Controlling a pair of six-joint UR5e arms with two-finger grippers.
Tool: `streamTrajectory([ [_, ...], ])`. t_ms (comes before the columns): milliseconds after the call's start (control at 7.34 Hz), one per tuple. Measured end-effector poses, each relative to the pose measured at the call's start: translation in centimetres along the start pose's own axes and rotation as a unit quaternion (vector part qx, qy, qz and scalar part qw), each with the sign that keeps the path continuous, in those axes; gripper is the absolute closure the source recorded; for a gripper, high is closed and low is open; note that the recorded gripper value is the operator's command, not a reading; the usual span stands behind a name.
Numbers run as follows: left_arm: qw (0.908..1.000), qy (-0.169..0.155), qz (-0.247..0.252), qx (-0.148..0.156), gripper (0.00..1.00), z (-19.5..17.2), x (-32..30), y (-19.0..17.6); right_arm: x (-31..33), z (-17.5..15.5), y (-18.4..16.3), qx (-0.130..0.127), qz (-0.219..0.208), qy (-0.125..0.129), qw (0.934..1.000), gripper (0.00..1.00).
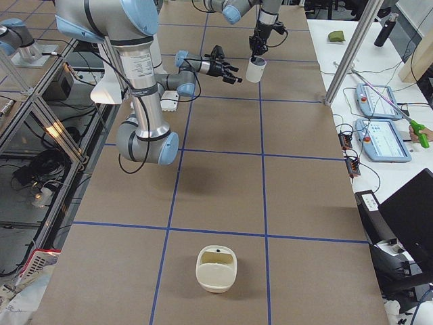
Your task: Left arm hands cup to right arm to dump lemon
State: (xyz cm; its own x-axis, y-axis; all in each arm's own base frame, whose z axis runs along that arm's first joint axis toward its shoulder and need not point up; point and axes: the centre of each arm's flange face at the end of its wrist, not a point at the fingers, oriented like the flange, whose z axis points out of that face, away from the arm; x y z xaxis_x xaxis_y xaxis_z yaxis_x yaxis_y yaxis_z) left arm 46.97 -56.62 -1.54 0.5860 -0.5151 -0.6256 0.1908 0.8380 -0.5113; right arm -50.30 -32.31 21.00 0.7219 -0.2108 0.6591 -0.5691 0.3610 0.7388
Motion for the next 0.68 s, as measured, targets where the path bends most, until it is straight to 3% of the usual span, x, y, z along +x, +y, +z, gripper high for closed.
streamTrajectory([
  [681,0.9999,-0.004,0.007,-0.006,1.00,0.3,-0.8,1.8,0.5,0.5,-0.7,0.007,0.005,0.004,1.0000,0.02],
])
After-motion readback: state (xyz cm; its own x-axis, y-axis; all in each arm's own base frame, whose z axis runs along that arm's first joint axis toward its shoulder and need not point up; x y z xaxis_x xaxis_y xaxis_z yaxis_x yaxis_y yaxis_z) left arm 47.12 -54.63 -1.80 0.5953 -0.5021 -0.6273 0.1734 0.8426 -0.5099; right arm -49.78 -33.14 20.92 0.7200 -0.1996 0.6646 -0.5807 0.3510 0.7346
